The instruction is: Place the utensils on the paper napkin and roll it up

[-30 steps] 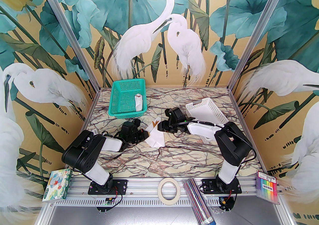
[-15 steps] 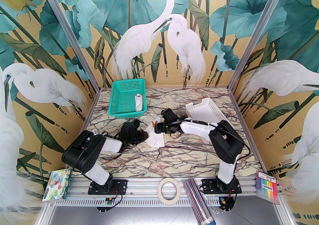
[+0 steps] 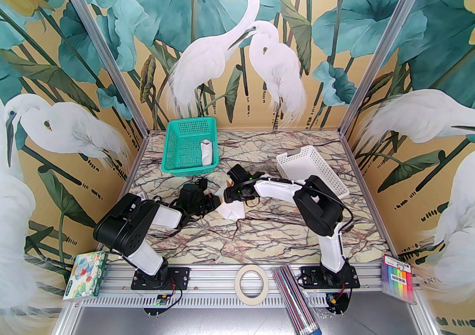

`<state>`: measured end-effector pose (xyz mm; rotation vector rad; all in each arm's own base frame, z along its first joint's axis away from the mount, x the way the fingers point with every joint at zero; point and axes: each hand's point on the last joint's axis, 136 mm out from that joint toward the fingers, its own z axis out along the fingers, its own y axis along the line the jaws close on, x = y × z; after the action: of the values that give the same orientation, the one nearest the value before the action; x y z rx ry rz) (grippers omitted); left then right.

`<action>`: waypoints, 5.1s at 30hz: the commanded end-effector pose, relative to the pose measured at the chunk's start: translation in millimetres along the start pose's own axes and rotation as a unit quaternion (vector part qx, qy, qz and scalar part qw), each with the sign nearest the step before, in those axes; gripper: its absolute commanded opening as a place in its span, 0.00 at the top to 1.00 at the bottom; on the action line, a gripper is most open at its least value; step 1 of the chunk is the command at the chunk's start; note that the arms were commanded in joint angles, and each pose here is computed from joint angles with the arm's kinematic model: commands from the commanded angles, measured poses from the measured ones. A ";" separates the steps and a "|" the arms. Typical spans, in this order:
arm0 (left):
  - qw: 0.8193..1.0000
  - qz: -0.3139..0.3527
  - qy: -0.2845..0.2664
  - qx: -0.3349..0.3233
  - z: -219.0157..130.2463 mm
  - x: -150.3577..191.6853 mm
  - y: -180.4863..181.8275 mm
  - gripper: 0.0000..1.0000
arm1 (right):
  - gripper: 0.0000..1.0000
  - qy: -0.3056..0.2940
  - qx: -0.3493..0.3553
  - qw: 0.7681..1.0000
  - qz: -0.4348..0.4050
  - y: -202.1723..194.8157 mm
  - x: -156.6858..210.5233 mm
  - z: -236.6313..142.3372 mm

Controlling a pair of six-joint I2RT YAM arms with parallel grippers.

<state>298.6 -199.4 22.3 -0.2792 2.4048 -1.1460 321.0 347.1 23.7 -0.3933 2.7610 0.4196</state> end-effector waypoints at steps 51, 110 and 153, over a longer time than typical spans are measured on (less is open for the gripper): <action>0.997 -0.023 0.006 -0.075 -6.2 12.1 35.2 1.00 | 0.35 0.042 0.122 0.990 -0.056 -43.0 24.5 -8.1; 0.996 -0.029 0.013 -0.086 -5.9 15.3 40.2 1.00 | 0.32 0.045 0.121 0.987 -0.094 -41.6 -16.3 18.9; 0.995 -0.035 0.010 -0.093 -13.0 20.4 41.3 1.00 | 0.77 0.004 -0.268 0.963 0.031 -2.9 23.5 -88.8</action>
<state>295.9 -190.2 20.9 -0.3477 2.4052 -1.1001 303.3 303.6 97.2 -0.4487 2.6255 0.9910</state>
